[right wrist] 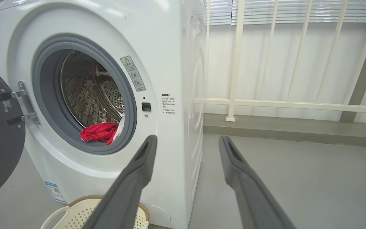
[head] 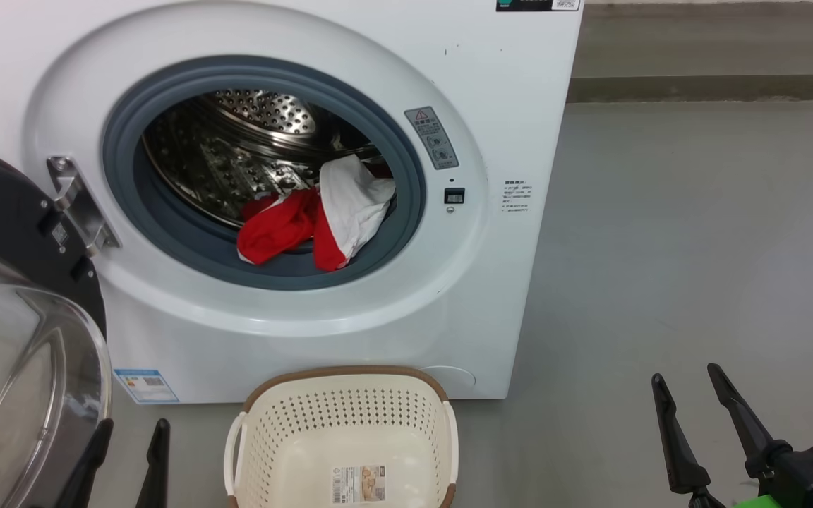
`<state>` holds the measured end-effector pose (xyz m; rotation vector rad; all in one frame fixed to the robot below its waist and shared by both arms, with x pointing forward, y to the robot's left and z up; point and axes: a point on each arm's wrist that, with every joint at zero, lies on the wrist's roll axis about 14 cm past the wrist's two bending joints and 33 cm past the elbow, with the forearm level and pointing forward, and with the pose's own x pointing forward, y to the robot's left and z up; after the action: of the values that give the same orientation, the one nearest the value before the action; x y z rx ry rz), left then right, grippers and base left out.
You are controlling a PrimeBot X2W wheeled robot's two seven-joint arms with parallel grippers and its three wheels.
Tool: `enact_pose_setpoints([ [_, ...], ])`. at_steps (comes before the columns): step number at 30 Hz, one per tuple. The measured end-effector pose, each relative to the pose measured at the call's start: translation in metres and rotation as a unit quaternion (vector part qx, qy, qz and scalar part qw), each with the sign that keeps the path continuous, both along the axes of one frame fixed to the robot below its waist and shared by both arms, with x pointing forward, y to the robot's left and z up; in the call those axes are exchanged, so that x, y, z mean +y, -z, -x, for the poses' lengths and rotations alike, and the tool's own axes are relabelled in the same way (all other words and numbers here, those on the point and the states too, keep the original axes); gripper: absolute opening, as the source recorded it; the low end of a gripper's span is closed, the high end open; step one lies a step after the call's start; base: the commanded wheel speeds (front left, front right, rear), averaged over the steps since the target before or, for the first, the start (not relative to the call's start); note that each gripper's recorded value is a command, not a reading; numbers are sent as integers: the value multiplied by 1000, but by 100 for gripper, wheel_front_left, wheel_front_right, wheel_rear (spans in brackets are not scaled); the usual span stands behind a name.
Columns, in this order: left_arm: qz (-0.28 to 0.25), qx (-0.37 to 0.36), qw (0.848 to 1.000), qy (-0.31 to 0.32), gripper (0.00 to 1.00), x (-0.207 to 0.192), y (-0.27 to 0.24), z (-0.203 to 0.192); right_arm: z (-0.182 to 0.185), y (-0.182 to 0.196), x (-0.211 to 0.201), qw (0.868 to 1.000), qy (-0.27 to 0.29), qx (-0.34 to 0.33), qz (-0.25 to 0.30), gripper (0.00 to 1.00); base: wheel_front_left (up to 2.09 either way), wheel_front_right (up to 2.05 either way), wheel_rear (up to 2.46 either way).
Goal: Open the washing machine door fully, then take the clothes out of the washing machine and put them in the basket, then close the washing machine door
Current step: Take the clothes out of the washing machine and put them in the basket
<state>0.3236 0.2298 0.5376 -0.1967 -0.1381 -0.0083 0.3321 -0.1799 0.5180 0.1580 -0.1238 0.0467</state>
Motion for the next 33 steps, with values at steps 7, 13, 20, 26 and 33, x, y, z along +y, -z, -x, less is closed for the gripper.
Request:
enact_pose_setpoints([
  [7, 0, 2, 1000, -3, 100, 1, -1, -12, -6, 6, 5, 1000, -8, 10, 5, 100, 0, 0, 0],
  [13, 5, -2, 1000, -6, 100, 0, -5, -32, -18, 6, 9, 1000, -15, 11, 5, 100, 0, 0, 0],
  [20, 11, -6, 1000, 3, 100, -9, -7, -67, -36, 5, 12, 1000, -19, 8, 4, 100, 0, 0, 0],
  [26, 19, -11, 1000, 14, 100, -19, -11, -103, -53, 11, 12, 1000, -18, 14, 4, 100, 0, 0, 0],
  [33, 24, -1, 999, 33, 100, -27, 0, -149, -75, 24, 12, 999, -17, 27, 7, 100, 0, 0, 0],
])
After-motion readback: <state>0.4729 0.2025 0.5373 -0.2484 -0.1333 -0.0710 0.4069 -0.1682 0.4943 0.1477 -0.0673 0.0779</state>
